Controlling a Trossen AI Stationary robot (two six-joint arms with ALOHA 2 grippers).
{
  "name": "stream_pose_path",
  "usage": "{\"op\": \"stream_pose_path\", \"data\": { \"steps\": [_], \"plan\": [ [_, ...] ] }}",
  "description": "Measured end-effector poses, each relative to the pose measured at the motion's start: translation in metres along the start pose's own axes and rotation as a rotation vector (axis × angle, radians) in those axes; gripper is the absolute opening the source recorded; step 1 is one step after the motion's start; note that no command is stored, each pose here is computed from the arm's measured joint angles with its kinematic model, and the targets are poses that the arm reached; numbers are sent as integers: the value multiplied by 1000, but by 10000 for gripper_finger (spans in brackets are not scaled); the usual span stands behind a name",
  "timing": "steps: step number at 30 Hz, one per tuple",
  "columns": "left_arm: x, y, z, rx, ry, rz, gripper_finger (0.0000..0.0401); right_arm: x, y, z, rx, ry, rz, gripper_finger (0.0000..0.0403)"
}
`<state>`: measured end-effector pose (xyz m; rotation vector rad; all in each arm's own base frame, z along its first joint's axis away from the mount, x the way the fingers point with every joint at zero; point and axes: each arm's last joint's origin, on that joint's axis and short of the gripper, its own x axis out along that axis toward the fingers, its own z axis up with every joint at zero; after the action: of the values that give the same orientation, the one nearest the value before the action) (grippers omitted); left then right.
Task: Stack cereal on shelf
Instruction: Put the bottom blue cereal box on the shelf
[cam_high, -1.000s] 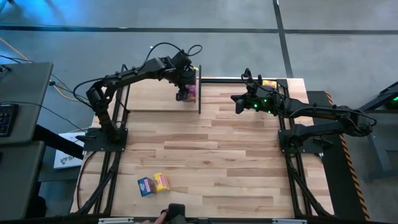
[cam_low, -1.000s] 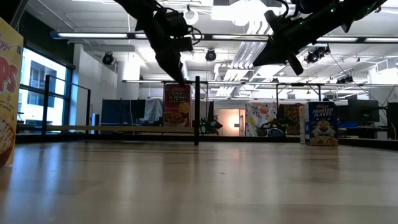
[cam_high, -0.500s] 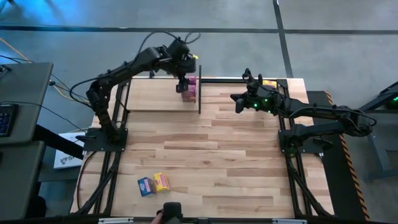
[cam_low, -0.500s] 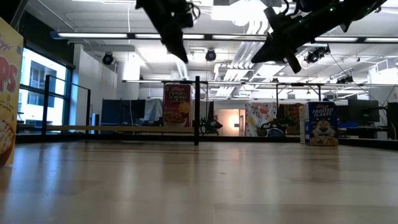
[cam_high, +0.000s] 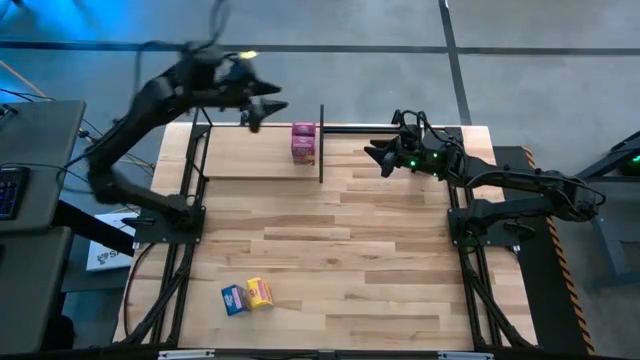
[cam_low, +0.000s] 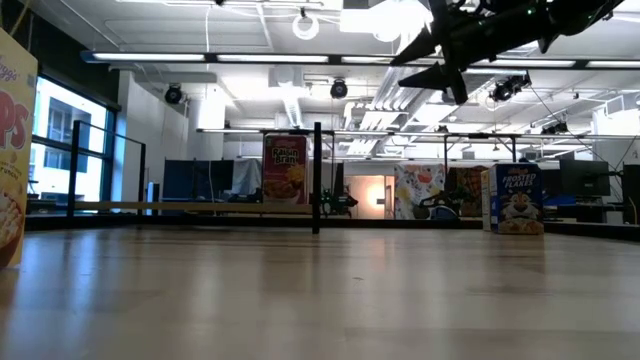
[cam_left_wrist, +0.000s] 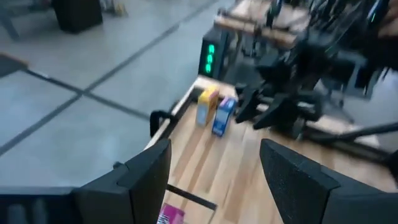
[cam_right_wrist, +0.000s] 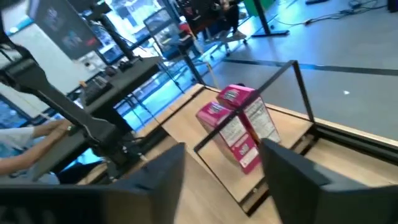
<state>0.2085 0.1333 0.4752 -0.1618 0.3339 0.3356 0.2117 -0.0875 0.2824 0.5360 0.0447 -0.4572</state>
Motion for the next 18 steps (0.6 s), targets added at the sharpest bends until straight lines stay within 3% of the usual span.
{"op": "stream_pose_path", "data": {
  "steps": [3, 7, 18],
  "plan": [
    [-26, -14, -15, -38, -86, -23, 239, 0, 1, 3, 3, 5, 65, 257],
    [-43, -28, -41, -48, -177, -68, 239, -1, 6, 6, 6, 11, 185, 297],
    [-38, -47, -108, -85, -248, -138, 239, -6, 25, 20, 10, -158, 344, 306]
  ]
}}
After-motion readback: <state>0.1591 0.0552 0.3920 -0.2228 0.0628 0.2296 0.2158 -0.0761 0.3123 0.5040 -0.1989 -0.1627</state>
